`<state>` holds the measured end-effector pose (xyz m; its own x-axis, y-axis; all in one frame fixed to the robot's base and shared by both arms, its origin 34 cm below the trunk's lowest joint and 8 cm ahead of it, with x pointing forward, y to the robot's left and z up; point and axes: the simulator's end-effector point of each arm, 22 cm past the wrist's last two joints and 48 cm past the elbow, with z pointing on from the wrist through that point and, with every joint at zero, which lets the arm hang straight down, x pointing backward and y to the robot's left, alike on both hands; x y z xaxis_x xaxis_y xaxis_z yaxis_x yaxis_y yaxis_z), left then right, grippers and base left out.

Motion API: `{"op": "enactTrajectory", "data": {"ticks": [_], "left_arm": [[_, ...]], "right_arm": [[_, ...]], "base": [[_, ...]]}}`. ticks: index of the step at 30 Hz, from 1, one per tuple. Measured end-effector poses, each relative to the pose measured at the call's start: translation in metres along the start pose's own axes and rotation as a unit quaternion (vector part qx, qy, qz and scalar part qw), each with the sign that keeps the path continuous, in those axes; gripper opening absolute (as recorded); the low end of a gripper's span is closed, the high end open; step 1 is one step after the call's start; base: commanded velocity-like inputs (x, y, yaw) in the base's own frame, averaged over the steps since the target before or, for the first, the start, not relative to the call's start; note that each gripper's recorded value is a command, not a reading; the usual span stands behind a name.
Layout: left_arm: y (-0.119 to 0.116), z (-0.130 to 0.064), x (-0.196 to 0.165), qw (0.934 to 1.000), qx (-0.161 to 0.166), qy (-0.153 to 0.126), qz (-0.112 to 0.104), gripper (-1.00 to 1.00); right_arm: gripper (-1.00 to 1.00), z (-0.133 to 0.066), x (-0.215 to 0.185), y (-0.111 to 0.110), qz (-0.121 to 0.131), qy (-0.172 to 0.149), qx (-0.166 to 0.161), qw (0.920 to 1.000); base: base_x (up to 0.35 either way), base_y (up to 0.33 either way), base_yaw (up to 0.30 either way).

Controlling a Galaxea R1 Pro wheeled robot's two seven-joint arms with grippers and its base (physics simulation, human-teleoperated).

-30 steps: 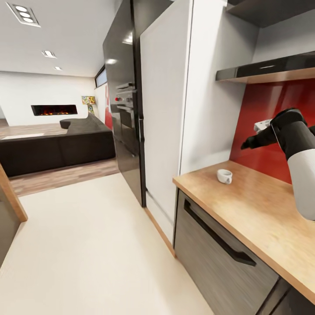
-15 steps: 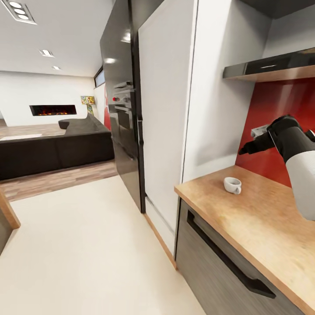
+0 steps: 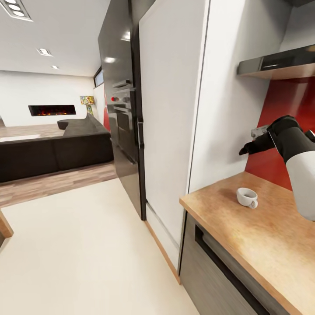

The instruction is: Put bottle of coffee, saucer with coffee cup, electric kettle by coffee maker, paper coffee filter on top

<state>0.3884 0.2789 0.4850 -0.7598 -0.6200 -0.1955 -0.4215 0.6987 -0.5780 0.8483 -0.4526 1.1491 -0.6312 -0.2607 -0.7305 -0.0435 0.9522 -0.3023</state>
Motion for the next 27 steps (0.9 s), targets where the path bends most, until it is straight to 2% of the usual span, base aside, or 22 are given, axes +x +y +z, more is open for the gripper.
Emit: {"op": "enactTrajectory", "data": {"ticks": [18,21,24,27], "left_arm": [[0.0,0.0,0.0,1.0,0.0,0.0,0.0,1.0],[0.0,0.0,0.0,1.0,0.0,0.0,0.0,1.0],[0.0,0.0,0.0,1.0,0.0,0.0,0.0,1.0],[0.0,0.0,0.0,1.0,0.0,0.0,0.0,1.0]], "right_arm": [[1.0,0.012,0.018,0.003,-0.006,0.024,-0.002,0.9997],[1.0,0.018,0.028,0.006,-0.006,0.037,-0.008,0.9993],[1.0,0.025,0.036,0.008,-0.017,0.042,-0.01,0.9989],[1.0,0.031,0.041,0.006,-0.038,0.044,-0.006,0.9983]], "base": [[0.016,0.002,0.0],[0.0,0.0,0.0],[0.0,0.0,0.0],[0.0,0.0,0.0]]}}
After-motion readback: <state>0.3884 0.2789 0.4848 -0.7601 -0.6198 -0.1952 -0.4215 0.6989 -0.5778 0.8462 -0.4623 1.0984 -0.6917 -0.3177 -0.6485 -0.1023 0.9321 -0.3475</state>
